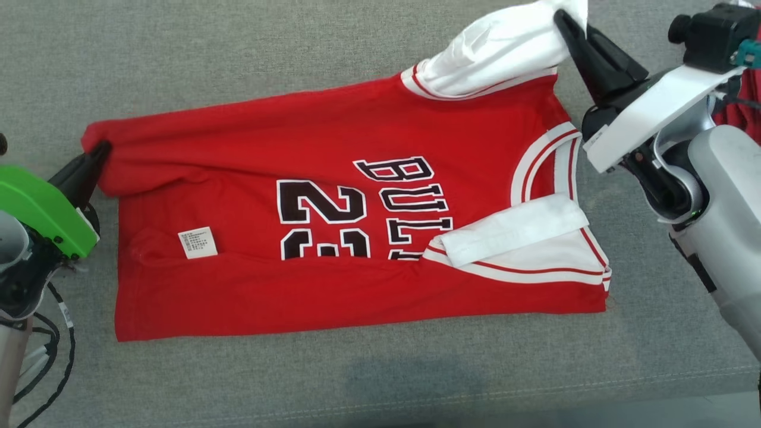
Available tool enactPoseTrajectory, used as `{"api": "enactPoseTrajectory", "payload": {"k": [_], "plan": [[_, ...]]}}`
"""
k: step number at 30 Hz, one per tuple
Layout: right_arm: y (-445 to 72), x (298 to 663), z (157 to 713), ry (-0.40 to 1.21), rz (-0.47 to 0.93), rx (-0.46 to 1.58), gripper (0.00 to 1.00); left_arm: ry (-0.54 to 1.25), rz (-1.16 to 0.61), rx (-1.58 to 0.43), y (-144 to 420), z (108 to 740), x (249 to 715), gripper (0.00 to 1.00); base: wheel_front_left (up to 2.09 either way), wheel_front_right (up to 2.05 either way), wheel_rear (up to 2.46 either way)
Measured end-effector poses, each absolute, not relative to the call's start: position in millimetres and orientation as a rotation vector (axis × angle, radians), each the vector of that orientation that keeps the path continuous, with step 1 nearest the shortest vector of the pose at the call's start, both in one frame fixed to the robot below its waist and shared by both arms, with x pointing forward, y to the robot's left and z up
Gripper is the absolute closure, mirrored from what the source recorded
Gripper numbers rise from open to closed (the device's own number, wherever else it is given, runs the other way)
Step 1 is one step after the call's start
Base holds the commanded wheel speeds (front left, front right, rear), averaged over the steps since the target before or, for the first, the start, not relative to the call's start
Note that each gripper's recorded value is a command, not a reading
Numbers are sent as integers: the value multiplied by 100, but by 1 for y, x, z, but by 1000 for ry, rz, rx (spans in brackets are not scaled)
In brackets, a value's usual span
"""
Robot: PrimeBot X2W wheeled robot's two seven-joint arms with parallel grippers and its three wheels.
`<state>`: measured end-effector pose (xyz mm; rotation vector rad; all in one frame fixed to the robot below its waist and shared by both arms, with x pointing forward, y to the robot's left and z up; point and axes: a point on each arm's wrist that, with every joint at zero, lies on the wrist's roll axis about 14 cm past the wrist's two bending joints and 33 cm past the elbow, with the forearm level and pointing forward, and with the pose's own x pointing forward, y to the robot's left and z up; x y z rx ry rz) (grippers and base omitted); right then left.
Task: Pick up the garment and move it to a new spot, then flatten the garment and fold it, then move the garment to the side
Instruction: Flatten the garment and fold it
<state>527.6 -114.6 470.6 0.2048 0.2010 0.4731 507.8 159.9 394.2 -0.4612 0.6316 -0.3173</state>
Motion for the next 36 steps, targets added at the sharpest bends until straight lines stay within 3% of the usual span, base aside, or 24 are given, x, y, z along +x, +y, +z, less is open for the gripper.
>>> {"api": "enactPoseTrajectory", "payload": {"k": [11, 22, 36], "plan": [[-124, 478, 461, 229, 447, 271, 100, 649, -303, -462, 163, 387, 476, 100, 0, 0, 0], [-103, 410, 448, 301, 428, 423, 100, 658, -261, -467, 178, 381, 452, 100, 0, 0, 0], [-105, 375, 451, 303, 381, 420, 100, 659, -279, -474, 171, 376, 440, 100, 0, 0, 0]]}}
